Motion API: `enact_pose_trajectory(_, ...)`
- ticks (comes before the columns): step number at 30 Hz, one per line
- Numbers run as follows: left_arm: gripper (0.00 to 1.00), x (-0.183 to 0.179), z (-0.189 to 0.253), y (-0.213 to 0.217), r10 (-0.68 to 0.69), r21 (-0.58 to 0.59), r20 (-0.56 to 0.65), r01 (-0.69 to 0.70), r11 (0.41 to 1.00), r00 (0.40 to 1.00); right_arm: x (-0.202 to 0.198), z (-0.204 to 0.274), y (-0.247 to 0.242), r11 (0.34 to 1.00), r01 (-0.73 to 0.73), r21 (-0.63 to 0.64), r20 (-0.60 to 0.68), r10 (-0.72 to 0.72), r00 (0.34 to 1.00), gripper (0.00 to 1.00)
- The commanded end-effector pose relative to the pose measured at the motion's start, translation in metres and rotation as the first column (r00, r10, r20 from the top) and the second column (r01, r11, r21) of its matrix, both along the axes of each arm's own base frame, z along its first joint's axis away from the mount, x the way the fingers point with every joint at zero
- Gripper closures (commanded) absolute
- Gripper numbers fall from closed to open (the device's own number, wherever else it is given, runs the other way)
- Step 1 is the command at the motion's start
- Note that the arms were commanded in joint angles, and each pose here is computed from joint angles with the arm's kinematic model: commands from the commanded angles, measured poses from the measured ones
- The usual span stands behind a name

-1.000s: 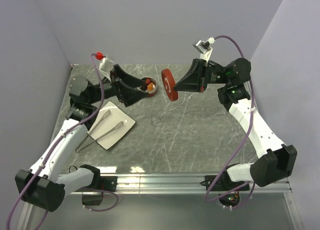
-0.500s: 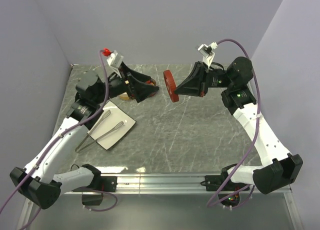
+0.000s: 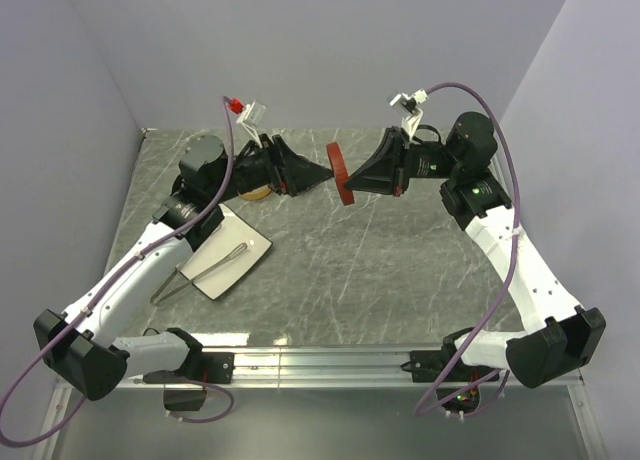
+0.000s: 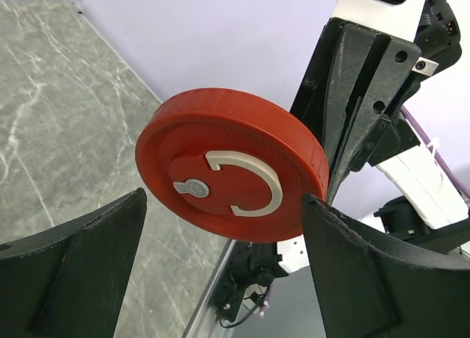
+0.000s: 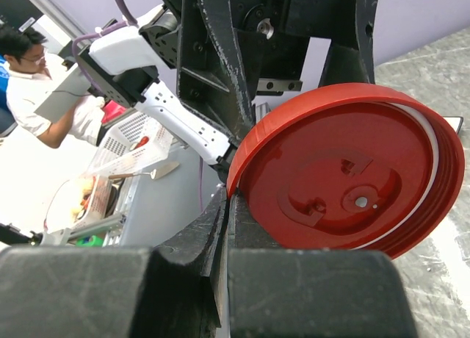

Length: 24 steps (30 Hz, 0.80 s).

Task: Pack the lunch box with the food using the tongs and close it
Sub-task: Pass the lid of the lunch box from the right arm to the left

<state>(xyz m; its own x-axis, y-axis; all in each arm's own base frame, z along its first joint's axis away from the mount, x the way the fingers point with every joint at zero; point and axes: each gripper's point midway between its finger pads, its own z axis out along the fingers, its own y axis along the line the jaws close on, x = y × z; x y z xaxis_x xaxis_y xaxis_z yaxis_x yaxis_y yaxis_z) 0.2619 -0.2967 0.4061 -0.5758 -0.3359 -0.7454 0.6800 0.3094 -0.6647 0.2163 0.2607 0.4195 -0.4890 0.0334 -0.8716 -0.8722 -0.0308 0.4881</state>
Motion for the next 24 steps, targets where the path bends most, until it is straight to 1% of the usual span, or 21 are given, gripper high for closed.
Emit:
enact_pose_trajectory(1, 0.09, -0.003, 0.016, -0.003, -0.005, -0.052, -0.001, 0.005, 0.999, 1.0, -0.009, 0.028, -0.001, 0.999, 0.004, 0.036, 0.108, -0.007, 0.994, 1.0)
enact_pose_trajectory(7, 0.08, -0.004, 0.017, -0.008, -0.017, -0.06, -0.003, 0.017, 0.998, 1.0, -0.012, 0.029, 0.002, 0.999, -0.011, 0.045, 0.111, 0.006, 0.994, 1.0)
enact_pose_trajectory(15, 0.07, 0.003, 0.017, -0.012, -0.002, -0.081, -0.046, -0.001, 0.997, 0.999, -0.017, 0.037, 0.003, 0.997, -0.019, 0.069, 0.102, 0.012, 0.995, 1.0)
enact_pose_trajectory(17, 0.07, 0.006, 0.011, -0.011, 0.016, -0.065, -0.065, -0.02, 0.998, 0.998, -0.016, 0.039, 0.003, 0.997, -0.015, 0.071, 0.109, 0.007, 0.994, 1.0)
enact_pose_trajectory(22, 0.08, 0.019, -0.001, 0.0, 0.116, 0.007, -0.068, -0.116, 0.993, 0.991, -0.012, 0.04, 0.002, 0.999, 0.013, 0.053, 0.122, -0.02, 0.992, 1.0)
enact_pose_trajectory(24, 0.11, 0.03, -0.015, 0.012, 0.18, 0.053, -0.085, -0.176, 0.983, 0.98, -0.011, 0.04, 0.0, 0.998, 0.028, 0.05, 0.133, -0.035, 0.99, 1.0)
